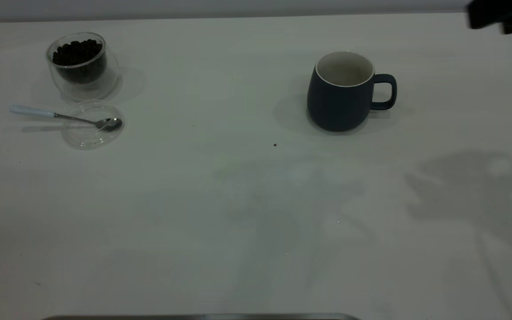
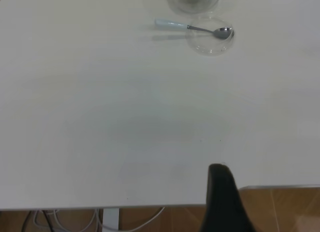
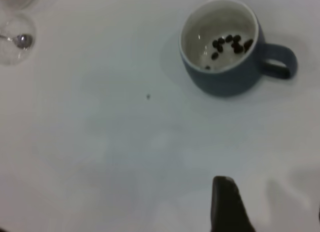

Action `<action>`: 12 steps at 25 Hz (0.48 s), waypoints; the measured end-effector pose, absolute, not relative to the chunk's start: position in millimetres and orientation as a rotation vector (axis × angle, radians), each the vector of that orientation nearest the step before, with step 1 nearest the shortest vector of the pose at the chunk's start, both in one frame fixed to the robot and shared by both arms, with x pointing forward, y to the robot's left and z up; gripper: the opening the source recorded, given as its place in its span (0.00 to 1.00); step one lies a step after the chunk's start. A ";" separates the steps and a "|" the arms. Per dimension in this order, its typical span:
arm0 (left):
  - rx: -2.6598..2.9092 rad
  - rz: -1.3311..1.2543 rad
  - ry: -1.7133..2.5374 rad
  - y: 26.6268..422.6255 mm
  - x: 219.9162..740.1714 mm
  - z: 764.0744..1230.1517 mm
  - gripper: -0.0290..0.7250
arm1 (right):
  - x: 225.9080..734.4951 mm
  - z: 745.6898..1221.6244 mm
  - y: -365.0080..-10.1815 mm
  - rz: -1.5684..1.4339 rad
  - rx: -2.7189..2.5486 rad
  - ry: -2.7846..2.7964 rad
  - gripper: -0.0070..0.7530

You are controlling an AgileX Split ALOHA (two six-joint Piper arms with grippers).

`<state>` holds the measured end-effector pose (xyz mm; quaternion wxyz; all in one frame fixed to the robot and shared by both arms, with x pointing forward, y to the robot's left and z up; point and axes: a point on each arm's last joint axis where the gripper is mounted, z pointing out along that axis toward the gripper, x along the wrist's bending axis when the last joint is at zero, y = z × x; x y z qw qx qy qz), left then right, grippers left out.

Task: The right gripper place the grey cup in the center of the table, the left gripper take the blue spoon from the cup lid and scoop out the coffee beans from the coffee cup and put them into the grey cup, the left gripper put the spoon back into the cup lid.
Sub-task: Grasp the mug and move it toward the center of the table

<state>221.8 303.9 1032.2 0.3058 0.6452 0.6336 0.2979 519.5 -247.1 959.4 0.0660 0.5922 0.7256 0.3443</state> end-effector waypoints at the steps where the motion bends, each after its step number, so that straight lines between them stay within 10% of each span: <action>1: 1.708 0.789 1.677 303.9 221.8 1032.2 0.74 | 529.3 952.0 -246.0 1.031 1.777 2.213 0.54; 12: 1.708 0.789 1.677 303.9 221.8 1032.2 0.74 | 632.8 907.0 -232.3 1.014 1.548 2.334 0.54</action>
